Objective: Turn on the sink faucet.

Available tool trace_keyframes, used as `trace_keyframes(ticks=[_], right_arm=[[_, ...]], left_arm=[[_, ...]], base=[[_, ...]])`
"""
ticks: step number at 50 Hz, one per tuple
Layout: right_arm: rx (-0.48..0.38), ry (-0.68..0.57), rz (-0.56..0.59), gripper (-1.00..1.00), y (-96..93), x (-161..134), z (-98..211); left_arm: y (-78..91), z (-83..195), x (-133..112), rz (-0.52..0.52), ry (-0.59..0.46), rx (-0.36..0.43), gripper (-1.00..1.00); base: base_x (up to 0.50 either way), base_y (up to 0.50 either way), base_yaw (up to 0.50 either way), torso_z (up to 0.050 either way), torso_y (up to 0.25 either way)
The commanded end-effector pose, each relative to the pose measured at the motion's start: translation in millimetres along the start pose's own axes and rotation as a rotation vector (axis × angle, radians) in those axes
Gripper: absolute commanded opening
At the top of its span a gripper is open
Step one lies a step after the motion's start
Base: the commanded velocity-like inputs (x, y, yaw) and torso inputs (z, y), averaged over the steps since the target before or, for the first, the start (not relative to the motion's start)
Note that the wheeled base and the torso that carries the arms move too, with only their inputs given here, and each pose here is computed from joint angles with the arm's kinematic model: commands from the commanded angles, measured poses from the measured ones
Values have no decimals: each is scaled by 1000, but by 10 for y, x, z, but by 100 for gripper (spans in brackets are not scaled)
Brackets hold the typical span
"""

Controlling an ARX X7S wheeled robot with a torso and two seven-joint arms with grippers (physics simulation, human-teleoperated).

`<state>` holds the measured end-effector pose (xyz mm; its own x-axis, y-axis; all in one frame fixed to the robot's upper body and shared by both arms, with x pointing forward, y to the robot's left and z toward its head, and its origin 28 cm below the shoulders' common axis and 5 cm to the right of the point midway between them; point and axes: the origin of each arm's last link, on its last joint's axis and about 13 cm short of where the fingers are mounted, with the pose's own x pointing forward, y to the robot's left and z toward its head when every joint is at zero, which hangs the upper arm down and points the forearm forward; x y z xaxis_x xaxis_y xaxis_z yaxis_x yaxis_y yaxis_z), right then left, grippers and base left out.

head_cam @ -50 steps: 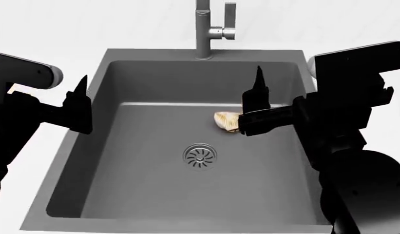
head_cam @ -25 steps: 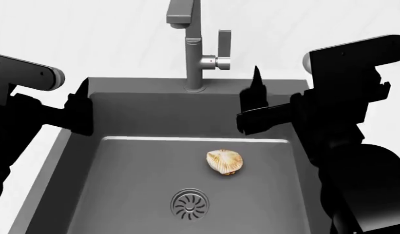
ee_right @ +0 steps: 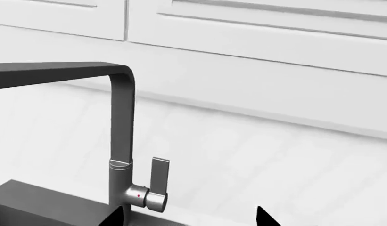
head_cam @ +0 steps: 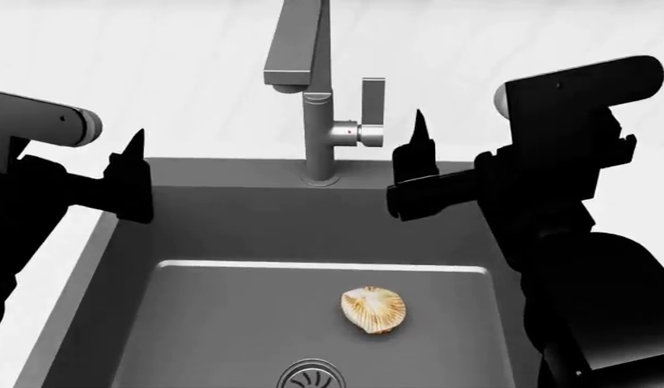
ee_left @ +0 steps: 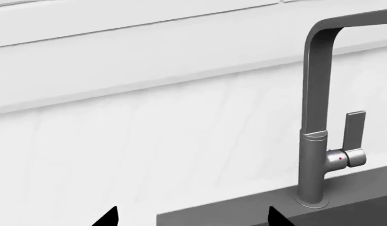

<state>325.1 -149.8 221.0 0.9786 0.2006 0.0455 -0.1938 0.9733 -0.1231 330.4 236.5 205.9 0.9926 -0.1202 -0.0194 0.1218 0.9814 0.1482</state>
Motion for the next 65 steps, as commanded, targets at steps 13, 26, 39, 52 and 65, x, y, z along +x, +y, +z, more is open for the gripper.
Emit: trace_keyframes(ticks=[13,26,39,52,65], right_arm=[[29,47,78,100,139,579,5],[39,100,109,100,217,890,-52],[65,123,99,100,240,1044,-114],[97,125,9,100,111,1144,-114],[81,140,69,100,179,1165,-71]], left_arm=[[-7,0,10,1,7,-14,100],[-62,-20,27,-1,16,-14,100],[-55,-34,22,-1,25,-3,100],[0,-17,49,10,17,-7,100],[25,-7,54,26,12,-22,100]], base=[[0,0,0,0,0],[0,0,0,0,0],[0,0,0,0,0],[0,0,0,0,0],[0,0,0,0,0]])
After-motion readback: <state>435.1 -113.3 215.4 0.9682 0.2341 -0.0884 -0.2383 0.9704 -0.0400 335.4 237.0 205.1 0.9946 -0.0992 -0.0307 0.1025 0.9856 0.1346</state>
